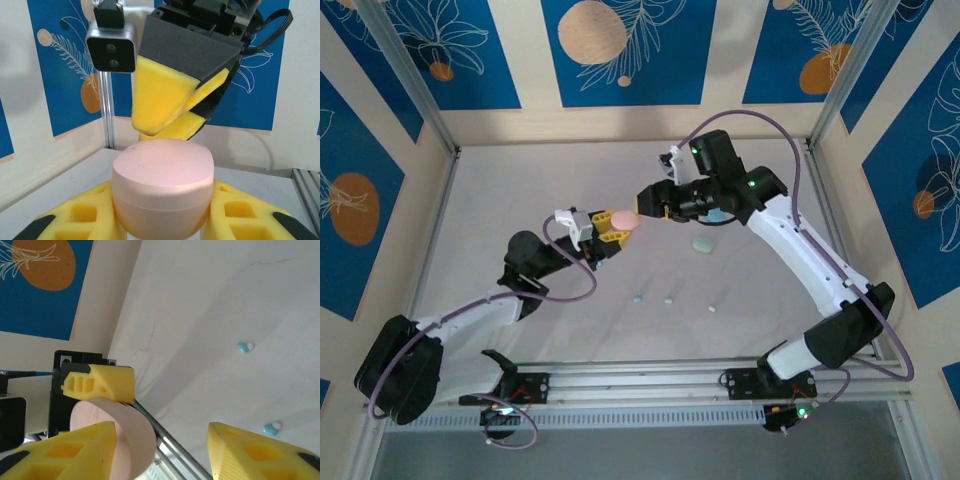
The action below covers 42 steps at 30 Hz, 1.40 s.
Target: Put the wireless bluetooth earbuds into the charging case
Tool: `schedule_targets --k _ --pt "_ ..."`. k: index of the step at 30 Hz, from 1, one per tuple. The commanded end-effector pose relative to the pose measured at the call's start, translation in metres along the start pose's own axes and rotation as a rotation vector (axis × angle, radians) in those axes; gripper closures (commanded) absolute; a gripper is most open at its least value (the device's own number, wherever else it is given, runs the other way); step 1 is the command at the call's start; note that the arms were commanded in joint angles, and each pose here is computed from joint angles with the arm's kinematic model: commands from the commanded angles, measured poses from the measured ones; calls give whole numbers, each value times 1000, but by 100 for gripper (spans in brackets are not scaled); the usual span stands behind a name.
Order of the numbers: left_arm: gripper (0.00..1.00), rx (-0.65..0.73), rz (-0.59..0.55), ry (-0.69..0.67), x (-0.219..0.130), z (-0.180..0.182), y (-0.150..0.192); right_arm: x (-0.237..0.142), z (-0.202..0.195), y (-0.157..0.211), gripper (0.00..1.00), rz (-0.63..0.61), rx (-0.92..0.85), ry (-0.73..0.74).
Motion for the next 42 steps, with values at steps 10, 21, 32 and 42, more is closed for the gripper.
schedule_targets --k 10,21,32,42 --pt "76 0 -83 37 17 0 -27 4 27 5 43 33 176 -487" --pt "76 -6 -75 75 21 -2 -25 16 18 3 50 51 199 -526" --pt "72 -12 -56 52 24 5 -19 13 7 1 75 20 211 -509" --pt "41 -22 -2 -24 25 21 1 9 -17 0 79 -52 250 -431"
Point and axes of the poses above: each hand's point on the last joint's axis, 136 mm out from that joint toward the fingers, its own x axis out along the fingers, its own z axis along the line the jaws close on, y = z × x, the point moved 2 cm from there along -x, back along the fingers, and after that the axes turned 15 degrees about -x, right-handed, at the moved point
